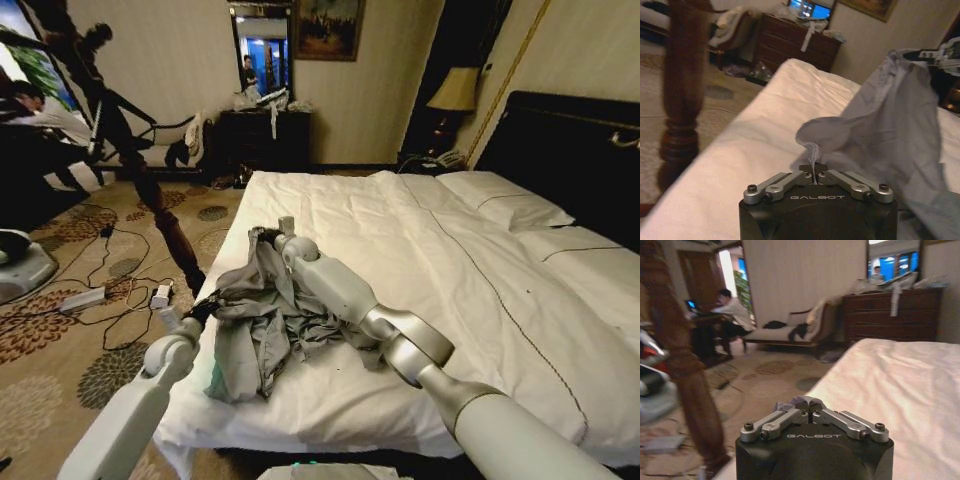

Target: Pick up the clothes from the bed and hang them on the clothes hanger.

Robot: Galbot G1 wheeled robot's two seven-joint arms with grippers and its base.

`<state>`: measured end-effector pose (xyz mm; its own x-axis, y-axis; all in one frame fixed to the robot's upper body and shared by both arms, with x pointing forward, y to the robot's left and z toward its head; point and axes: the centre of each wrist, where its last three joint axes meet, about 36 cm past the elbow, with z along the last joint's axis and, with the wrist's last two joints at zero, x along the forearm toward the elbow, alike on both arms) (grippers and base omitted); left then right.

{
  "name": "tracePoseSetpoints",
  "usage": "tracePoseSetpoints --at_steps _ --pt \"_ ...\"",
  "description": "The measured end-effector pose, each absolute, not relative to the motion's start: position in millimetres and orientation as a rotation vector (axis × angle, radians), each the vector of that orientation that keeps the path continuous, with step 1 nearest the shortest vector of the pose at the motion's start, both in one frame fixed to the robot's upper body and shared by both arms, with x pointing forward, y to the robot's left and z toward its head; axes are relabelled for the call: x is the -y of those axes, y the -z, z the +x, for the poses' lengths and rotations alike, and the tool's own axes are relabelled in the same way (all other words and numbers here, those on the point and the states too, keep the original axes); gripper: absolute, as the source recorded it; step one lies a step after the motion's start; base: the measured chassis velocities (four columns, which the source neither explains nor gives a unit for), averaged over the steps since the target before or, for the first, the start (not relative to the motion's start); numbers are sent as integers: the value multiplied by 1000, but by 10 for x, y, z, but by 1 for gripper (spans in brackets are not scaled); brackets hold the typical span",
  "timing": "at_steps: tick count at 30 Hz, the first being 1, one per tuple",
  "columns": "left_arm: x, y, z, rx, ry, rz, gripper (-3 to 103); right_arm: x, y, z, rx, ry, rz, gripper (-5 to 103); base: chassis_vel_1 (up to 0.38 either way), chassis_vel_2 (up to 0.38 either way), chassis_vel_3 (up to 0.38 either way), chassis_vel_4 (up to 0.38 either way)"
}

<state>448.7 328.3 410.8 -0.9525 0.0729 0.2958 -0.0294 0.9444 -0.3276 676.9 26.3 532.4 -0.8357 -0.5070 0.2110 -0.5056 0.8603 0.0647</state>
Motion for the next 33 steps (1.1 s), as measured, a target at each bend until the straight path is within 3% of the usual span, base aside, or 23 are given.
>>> tracePoseSetpoints --at_steps 3,6,7,10,11,14,18,21,23,26,33 --pt "-3267 -4084 4510 2786 -485 -32 0 -189 -5200 6860 2803 -79 711 -2 0 0 0 0" --pt "-3205 -4053 4558 2777 -494 -45 0 -110 -5064 6922 2757 -87 684 14 0 0 0 0" --pt "-3205 -4053 4558 2777 -494 -45 0 -110 -5064 6922 2757 -87 684 14 0 0 0 0" --pt "-3145 -4014 4571 2766 -505 -62 0 120 -5028 7085 2743 7 552 36 0 0 0 0" --pt "-3145 -4014 4571 2766 -505 -62 0 120 -5028 7085 2743 7 552 36 0 0 0 0" --pt "-3196 -3998 4550 2765 -506 -60 0 138 -5073 7076 2733 85 521 52 0 0 0 0" --pt "-3249 -3983 4532 2765 -509 -53 0 32 -5195 6855 2645 283 581 63 0 0 0 0" --pt "-3284 -3979 4511 2765 -511 -41 0 341 -5199 6595 2510 462 628 79 0 0 0 0" --pt "-3289 -3982 4505 2766 -511 -40 0 410 -5138 6510 2486 491 637 79 0 0 0 0" --pt "-3321 -3975 4465 2762 -503 -33 0 577 -4786 6272 2425 547 612 95 0 0 0 0" --pt "-3340 -3997 4441 2764 -487 -26 0 805 -4264 6081 2371 564 549 100 0 0 0 0"
